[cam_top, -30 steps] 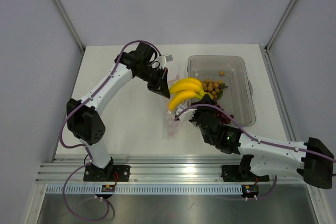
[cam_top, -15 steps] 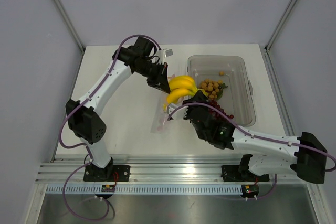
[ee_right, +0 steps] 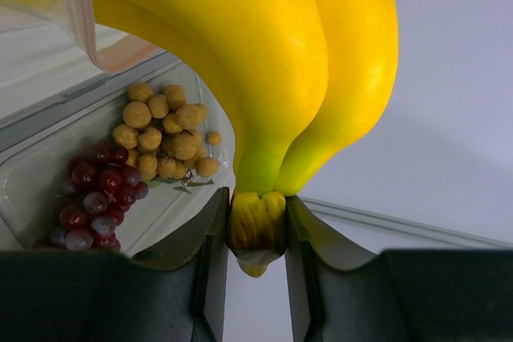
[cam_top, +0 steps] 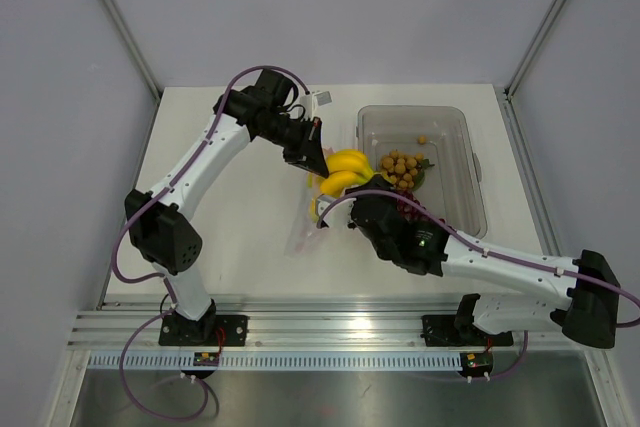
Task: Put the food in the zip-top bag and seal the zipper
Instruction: Place the fake fruit in the zipper food storage bag.
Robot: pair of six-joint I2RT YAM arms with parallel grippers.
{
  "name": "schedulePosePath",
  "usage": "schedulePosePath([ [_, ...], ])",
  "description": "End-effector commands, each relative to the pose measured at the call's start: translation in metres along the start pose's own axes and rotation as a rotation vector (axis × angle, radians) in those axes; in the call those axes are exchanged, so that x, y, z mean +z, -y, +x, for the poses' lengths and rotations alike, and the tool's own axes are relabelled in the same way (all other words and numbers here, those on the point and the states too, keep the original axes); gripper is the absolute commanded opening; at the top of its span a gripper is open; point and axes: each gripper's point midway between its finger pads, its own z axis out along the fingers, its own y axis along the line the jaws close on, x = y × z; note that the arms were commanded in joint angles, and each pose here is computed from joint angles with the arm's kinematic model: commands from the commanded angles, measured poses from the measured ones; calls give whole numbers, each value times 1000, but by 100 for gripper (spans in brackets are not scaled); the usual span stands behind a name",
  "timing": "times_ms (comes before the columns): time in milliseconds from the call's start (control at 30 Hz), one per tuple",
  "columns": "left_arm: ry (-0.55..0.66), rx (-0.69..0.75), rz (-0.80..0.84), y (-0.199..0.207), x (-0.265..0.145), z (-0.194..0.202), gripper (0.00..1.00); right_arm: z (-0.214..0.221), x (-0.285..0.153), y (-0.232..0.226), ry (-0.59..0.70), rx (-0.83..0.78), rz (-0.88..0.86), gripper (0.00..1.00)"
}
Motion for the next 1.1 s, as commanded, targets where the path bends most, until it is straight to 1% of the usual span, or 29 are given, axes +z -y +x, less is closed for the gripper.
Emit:
schedulePosePath([
  [0,85,119,158,47,-11,-19,0,-33,-6,-5,130,1,-126,0],
  [100,77,117,154,46,-8,-17,0,-34,-7,2,121,12,-121,0],
  [267,64,95,121,35,-2,-14,0,-30,-10,18,107,2,-55,0],
  [367,57,85,113,30,2,-13,0,-25,-13,36,86,-6,26,0],
  [400,56,82,113,29,3,-14,0,-24,-16,51,81,31,86,0],
  [467,62,79,118,31,3,-18,0,-24,-20,65,79,32,131,0],
  [500,61,79,120,31,5,-20,0,-24,-23,75,81,58,166,0],
  [667,72,116,126,46,2,-38,0,-29,-27,94,93,66,215,0],
  [767,74,132,145,55,2,-43,0,-31,-23,83,100,43,181,0],
  [900,76,151,176,65,0,-45,0,-34,-11,45,120,-30,62,0],
  [1067,90,186,215,80,-8,-44,0,-38,-2,12,146,-25,-40,0],
])
